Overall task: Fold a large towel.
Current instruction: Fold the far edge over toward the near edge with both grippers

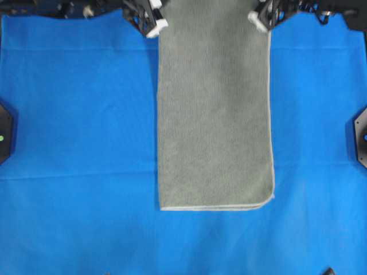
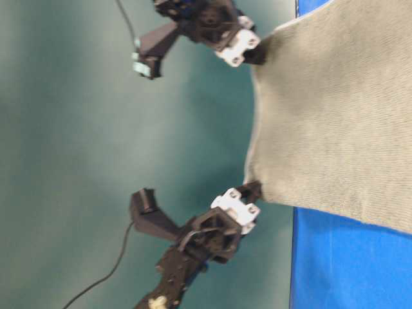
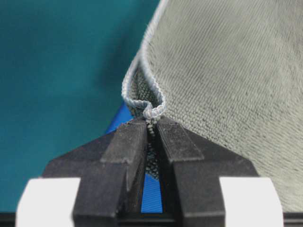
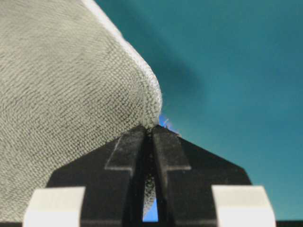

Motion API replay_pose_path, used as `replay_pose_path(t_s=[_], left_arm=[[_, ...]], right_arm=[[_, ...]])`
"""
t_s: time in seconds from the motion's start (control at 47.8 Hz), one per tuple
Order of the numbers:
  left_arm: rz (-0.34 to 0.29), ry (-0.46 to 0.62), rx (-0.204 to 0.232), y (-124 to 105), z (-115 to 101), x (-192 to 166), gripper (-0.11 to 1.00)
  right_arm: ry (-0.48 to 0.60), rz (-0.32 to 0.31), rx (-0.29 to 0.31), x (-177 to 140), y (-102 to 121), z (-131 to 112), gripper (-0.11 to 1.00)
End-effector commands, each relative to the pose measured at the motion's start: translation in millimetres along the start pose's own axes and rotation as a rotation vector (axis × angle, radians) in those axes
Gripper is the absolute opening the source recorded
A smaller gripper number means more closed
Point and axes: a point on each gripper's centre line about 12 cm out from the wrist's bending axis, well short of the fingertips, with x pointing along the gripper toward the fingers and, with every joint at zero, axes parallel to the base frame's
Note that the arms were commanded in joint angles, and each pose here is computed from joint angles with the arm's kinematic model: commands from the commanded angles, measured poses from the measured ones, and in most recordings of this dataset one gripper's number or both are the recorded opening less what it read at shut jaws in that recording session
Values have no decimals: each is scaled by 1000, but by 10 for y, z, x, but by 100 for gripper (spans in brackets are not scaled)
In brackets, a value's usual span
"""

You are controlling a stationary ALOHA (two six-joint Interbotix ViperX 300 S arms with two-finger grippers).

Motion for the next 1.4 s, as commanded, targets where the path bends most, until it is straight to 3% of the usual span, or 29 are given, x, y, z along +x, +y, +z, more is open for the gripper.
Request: replay_pose_path(t_s=[0.0,0.188,0.335,0.439,0.481,0.606,0.753,0.899,1.045,1.213,1.38], left_arm=[[-6,-50,10,-23,272,-234,4],[-93,-87,81,-426,418,-773,4],[-191,-99,132,-833,272,-1144,4],[-270,-73,99,-1125,118,-1301,4],[-308,-66,117,-1264,66,-1366,4],[-445,-54,188,-1784,-50,-1579,4],[-569,-12,238,-2276,-225,-1732,4],[-629,82,208,-2606,-490,-1725,4],[-646,168,183,-2813,-738,-1631,4],[-676,165,191,-3046,-838,-1566,4],[-699,162,206,-3166,-873,-1588,4]], right_arm=[[-80,-24,7,-286,-57,226,3],[-157,32,-37,-839,223,144,3],[-176,107,-90,-1242,528,-142,3],[-185,195,-116,-1538,788,-344,3],[-181,229,-123,-1638,880,-409,3],[-99,296,-140,-1817,1114,-620,3],[64,370,-147,-1856,1416,-907,3],[194,457,-157,-1855,1744,-1170,3],[275,527,-143,-1807,2016,-1382,3],[290,590,-128,-1784,2229,-1505,3],[303,607,-111,-1768,2319,-1567,3]])
